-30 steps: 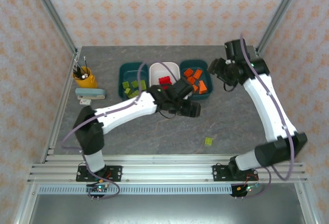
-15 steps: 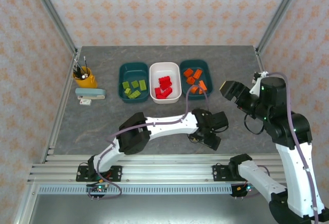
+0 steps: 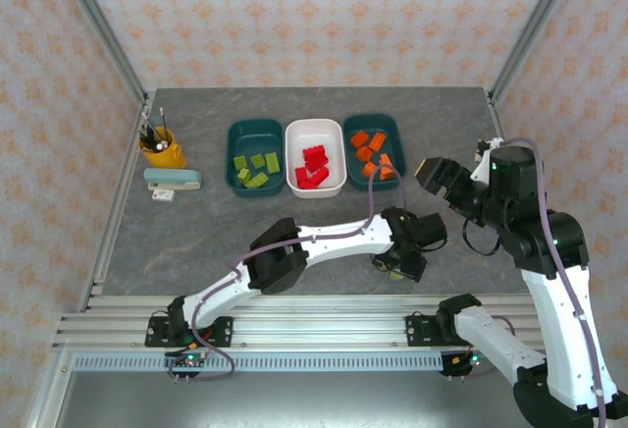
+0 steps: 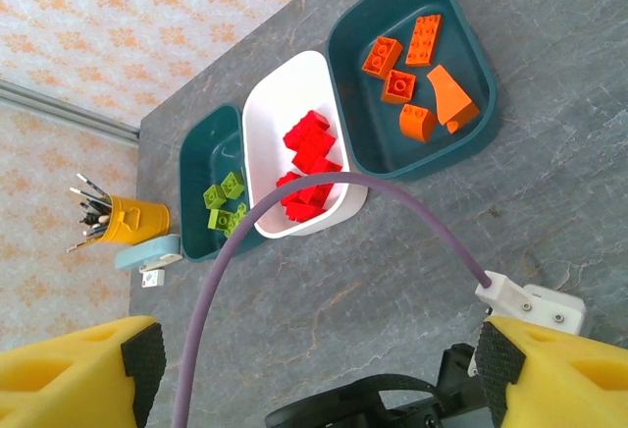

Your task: Sort the legos into containers by color

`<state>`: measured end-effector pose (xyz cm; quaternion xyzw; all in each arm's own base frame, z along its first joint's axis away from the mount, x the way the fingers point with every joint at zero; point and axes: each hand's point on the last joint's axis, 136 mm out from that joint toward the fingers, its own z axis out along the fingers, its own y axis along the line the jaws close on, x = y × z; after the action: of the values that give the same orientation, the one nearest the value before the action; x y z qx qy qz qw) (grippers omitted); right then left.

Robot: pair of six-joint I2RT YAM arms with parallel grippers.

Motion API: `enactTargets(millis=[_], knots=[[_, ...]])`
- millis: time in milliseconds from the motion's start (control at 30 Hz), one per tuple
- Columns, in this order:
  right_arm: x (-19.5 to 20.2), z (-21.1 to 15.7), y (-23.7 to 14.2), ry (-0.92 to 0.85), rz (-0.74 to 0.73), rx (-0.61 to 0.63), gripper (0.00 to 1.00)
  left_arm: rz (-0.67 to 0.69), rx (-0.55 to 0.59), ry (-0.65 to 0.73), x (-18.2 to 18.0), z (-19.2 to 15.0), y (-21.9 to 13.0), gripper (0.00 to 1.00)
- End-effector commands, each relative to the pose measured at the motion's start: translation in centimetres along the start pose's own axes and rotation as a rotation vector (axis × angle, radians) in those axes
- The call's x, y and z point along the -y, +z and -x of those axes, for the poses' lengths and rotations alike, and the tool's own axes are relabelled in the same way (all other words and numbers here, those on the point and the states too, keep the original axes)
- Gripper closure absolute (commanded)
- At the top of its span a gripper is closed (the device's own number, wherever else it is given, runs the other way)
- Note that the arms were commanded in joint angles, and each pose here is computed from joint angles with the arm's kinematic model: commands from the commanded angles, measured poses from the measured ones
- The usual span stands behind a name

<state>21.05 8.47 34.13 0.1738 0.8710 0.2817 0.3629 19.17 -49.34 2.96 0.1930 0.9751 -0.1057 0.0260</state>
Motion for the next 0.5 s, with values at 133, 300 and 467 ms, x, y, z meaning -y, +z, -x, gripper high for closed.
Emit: enactTargets(millis=[133,300,467], knots=[[0.3,-0.3,0.3,-0.015,-0.008,-0.011,0.16,0.07,-0.003,-0.016,-1.3,-0.2,0.1,0.47],[0.2,-0.2,0.3,-0.016,-0.006,-0.011,0.16,0.09,0.007,-0.016,-1.8,-0.1,0.1,0.54],[0.2,-0.1,0.3,-0.017,-0.006,-0.01,0.16,0.121,0.047,0.001,-2.6,0.3,-0.9,0.61]])
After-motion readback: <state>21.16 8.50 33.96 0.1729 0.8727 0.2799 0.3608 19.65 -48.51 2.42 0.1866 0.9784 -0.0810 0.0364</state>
